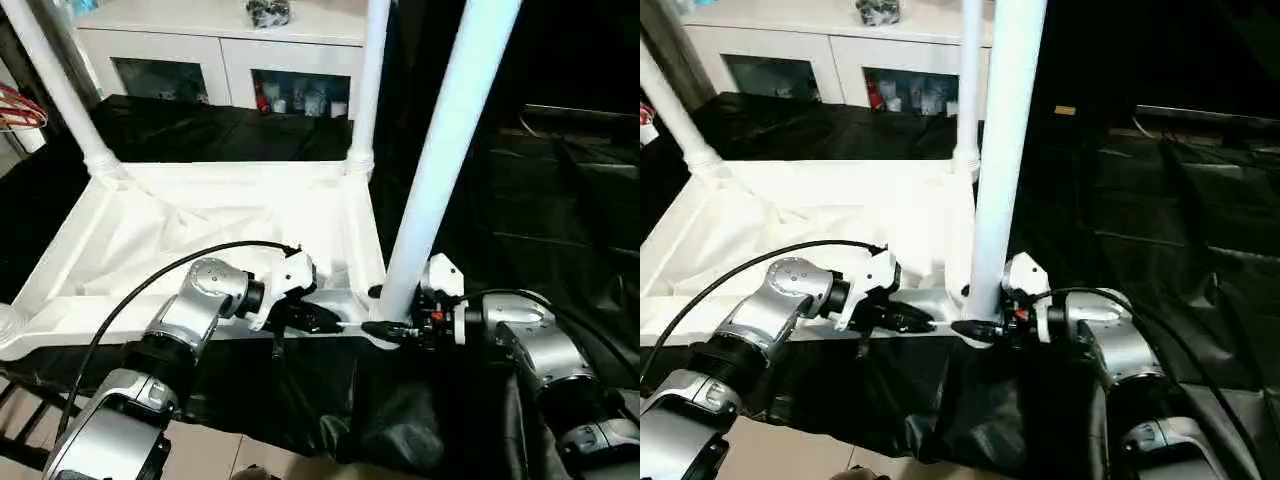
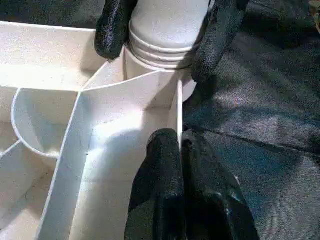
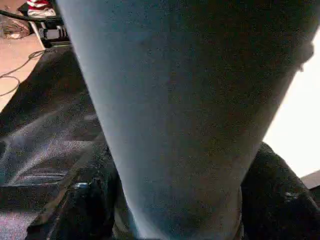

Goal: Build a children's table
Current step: Rotate leg to tighten

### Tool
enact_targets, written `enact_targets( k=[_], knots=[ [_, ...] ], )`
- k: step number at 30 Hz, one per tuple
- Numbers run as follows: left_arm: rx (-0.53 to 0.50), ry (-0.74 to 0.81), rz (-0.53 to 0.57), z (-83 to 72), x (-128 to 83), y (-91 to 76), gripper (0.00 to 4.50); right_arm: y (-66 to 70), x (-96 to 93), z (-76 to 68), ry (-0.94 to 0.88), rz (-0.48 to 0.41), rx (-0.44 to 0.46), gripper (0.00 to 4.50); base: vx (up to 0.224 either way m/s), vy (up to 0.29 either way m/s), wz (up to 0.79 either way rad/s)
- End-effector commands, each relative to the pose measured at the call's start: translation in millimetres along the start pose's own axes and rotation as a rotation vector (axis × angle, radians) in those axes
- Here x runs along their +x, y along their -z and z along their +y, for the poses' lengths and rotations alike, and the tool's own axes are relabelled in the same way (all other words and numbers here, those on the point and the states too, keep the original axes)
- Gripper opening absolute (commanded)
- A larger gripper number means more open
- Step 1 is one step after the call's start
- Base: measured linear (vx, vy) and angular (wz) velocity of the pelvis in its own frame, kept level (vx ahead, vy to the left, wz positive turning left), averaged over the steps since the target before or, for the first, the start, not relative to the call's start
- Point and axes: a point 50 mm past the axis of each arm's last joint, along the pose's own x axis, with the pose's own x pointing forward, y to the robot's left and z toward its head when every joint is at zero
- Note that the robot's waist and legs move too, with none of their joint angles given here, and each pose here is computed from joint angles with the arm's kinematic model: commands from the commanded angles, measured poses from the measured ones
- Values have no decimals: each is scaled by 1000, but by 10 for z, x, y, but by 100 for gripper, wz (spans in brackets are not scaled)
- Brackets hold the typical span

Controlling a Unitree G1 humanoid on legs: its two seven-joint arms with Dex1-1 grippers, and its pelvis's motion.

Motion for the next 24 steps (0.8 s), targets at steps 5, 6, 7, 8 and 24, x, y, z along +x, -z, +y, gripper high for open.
enact_targets(
  k=[5,6,7,8,24],
  knots=[
    [47,-65,-61,34,137,-149,0,211,201,132,-10,53,102,267,0,0,0],
    [41,-104,-61,60,159,-155,0,220,222,97,46,51,116,267,0,0,0],
    [24,-161,-63,100,190,-170,0,224,248,46,124,45,130,266,0,0,0],
    [6,-221,-65,142,226,-190,0,234,282,-16,224,39,161,266,0,0,0],
    [-40,-431,-142,219,600,-459,0,178,764,-100,565,23,300,335,0,0,0]
  ],
)
